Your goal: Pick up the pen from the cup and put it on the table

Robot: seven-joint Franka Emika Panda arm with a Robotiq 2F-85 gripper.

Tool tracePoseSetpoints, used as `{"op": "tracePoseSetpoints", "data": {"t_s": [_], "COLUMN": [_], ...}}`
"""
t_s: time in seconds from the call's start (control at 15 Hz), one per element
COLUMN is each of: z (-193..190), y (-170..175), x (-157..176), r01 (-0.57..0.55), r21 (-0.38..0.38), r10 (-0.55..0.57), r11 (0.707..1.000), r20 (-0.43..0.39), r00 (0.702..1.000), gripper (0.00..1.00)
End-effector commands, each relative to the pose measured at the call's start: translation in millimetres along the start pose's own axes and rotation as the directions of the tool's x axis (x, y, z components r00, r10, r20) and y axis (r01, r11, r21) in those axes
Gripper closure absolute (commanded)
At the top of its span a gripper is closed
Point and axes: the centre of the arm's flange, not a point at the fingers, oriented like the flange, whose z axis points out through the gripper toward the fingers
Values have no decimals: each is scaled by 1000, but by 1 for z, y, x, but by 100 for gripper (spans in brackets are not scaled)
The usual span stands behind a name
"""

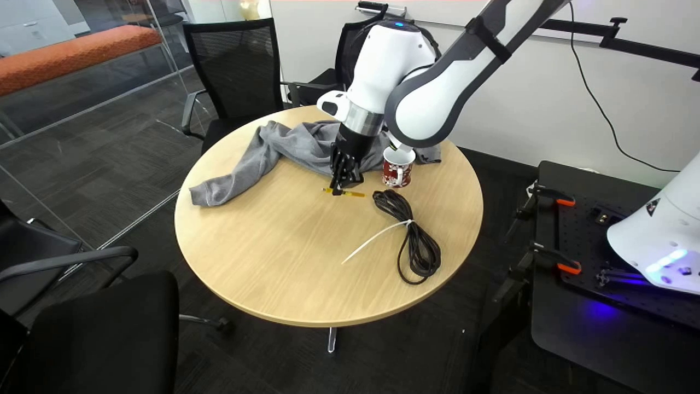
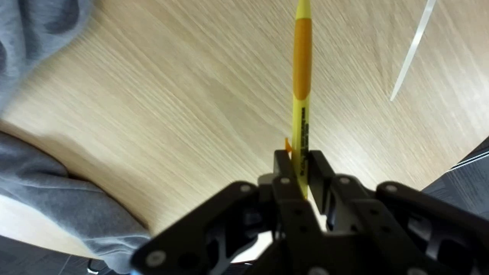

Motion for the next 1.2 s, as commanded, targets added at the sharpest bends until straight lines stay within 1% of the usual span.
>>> {"op": "tracePoseSetpoints", "data": {"t_s": [0.0,0.4,0.8,0.87,0.93,1.07,1.13], "z": [24,65,92,94,95,91,85], "y": [8,13,16,17,17,16,16], "x": [12,12,11,11,11,11,12], "r01": [-19,-28,-38,-41,-42,-37,-32], "r21": [7,-1,8,12,13,8,0], "r10": [19,28,37,39,39,35,32], "r11": [1000,1000,999,999,999,999,999], "r20": [9,91,153,164,173,175,170], "r00": [1000,995,988,986,984,984,985], "gripper": [96,96,96,59,58,44,35]}}
